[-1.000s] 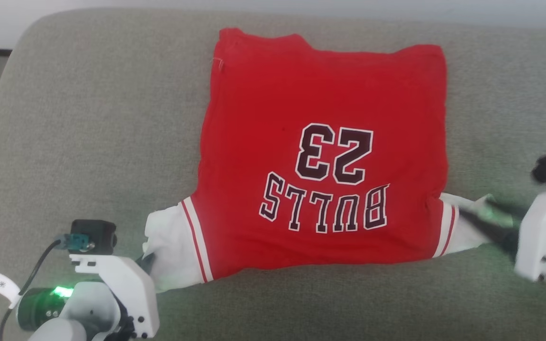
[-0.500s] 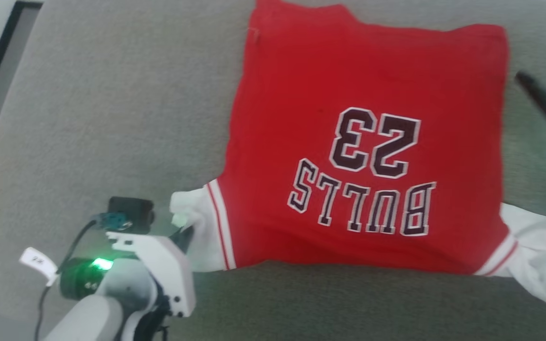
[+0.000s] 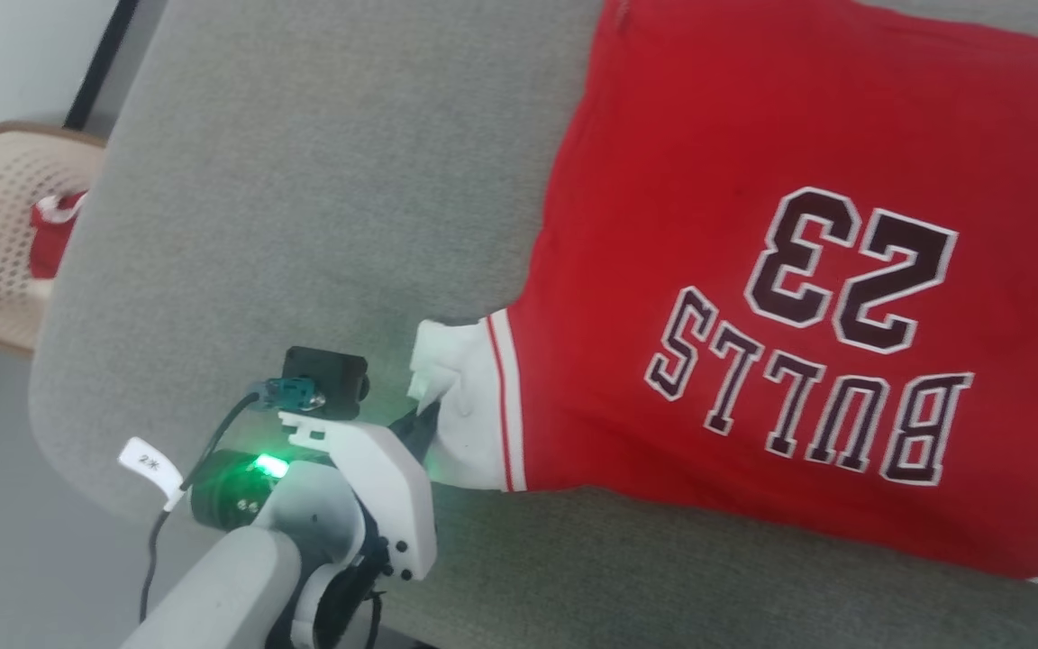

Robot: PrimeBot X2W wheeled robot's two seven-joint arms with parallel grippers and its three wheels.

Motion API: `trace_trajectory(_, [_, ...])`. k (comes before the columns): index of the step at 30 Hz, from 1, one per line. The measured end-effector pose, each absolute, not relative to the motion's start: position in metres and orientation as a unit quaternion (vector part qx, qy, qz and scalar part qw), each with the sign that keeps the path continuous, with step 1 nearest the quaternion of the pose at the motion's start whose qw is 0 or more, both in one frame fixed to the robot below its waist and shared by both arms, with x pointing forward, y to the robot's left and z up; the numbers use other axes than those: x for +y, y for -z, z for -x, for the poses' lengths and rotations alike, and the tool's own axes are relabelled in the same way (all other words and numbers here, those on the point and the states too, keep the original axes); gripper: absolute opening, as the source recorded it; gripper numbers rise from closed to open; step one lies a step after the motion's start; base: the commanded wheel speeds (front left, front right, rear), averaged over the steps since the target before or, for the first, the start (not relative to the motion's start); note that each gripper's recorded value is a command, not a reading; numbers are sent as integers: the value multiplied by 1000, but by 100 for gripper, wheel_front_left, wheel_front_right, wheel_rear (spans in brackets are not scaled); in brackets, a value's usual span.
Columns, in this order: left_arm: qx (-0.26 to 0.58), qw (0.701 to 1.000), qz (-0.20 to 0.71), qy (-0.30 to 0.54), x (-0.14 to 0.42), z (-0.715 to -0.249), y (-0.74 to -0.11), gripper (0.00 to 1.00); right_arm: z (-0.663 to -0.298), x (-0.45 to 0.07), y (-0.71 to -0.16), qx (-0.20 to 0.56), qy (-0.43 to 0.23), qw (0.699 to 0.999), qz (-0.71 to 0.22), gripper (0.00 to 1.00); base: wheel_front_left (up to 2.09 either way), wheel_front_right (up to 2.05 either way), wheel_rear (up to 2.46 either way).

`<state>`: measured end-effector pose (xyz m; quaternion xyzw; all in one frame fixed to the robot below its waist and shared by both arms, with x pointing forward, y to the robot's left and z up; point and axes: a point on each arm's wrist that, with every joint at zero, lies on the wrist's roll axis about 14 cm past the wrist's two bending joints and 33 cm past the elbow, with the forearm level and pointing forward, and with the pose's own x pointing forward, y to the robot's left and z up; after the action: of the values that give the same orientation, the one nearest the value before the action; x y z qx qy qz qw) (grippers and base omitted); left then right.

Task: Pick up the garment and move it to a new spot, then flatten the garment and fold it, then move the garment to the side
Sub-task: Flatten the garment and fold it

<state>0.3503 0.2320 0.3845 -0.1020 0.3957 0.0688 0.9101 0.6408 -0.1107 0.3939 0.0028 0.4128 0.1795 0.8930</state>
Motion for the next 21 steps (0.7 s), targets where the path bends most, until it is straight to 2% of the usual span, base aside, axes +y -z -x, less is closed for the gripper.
trace_trajectory(7, [399,906,110,-83,237,-345,-378,0,-638,-91,-365,494,-186,849,-14,100,0,0,0])
trace_trajectory(8, [399,906,111,-84,237,-345,-378,0,-637,-89,-364,499,-186,846,-11,33,0,0,0])
trace_trajectory(9, [399,906,112,-85,237,-345,-377,0,-636,-89,-364,502,-188,844,0,0,0,0,0])
trace_trajectory(16, [392,909,112,-88,241,-348,-380,0,-622,-88,-371,498,-202,843,16,0,0,0,0])
trace_trajectory(21, [375,918,98,-85,248,-359,-391,0,-599,-98,-389,492,-223,841,27,0,0,0,0])
